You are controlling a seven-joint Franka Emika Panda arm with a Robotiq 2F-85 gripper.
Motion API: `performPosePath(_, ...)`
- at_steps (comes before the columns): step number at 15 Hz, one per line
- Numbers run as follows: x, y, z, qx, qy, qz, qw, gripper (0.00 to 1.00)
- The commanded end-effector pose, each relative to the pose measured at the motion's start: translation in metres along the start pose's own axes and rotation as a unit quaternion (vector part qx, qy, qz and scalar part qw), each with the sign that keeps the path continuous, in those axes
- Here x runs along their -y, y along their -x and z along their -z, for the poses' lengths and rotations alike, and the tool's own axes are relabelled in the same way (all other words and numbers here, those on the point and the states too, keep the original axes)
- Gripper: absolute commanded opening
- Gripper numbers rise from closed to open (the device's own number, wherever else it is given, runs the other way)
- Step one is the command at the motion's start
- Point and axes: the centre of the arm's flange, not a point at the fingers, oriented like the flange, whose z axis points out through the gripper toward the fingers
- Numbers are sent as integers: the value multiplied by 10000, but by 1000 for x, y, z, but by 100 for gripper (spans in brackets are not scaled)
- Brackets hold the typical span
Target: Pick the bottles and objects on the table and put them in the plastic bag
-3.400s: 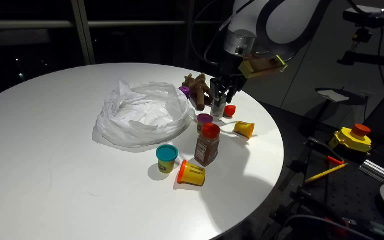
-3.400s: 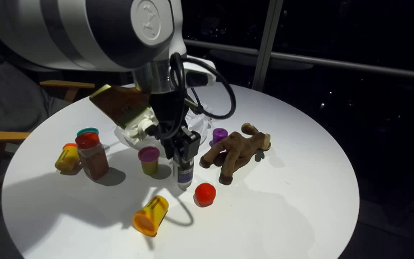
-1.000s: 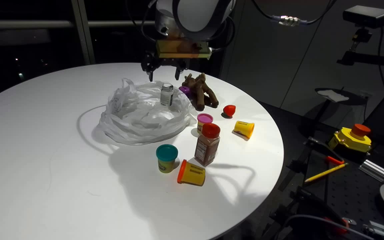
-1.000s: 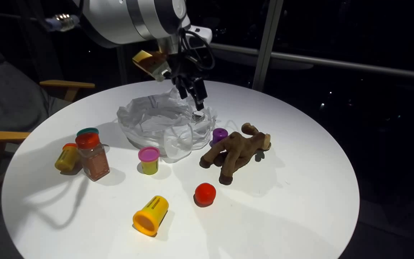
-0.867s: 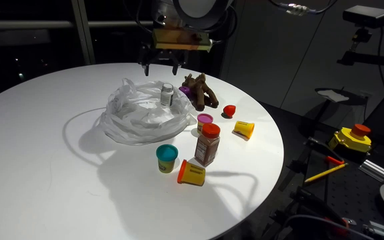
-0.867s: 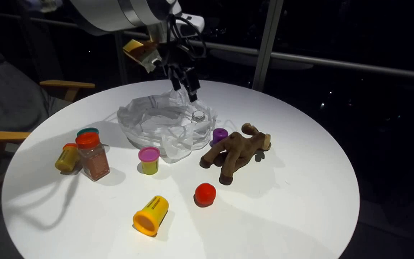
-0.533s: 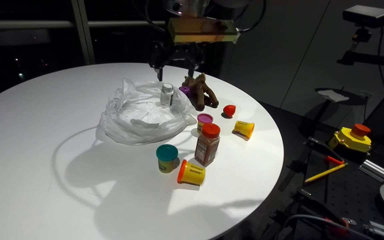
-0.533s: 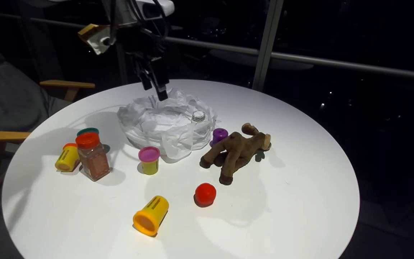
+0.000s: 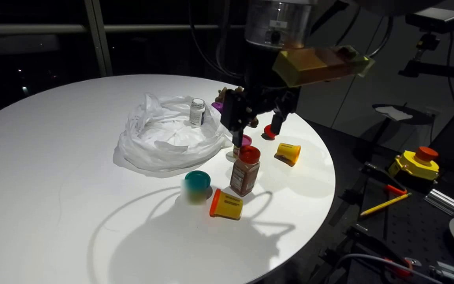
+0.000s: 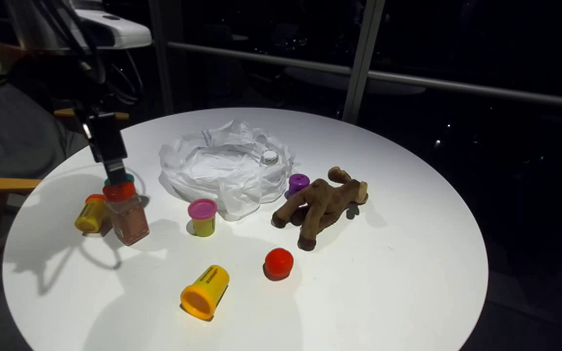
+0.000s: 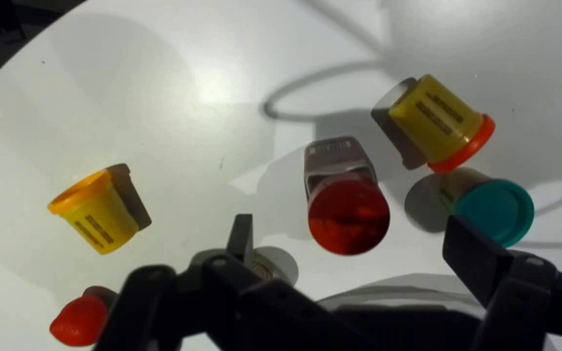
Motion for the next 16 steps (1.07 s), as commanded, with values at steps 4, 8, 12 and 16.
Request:
performPosePath(4, -14, 36, -21, -13, -602, 556, 9966, 100)
performPosePath(8, -16, 36, -38, -406, -729, 900, 9924, 100)
performPosePath(12, -15, 31, -52, -680, -772, 1159, 9879, 70)
performPosePath(16, -17, 22, -62, -962, -661, 1560, 9808, 64)
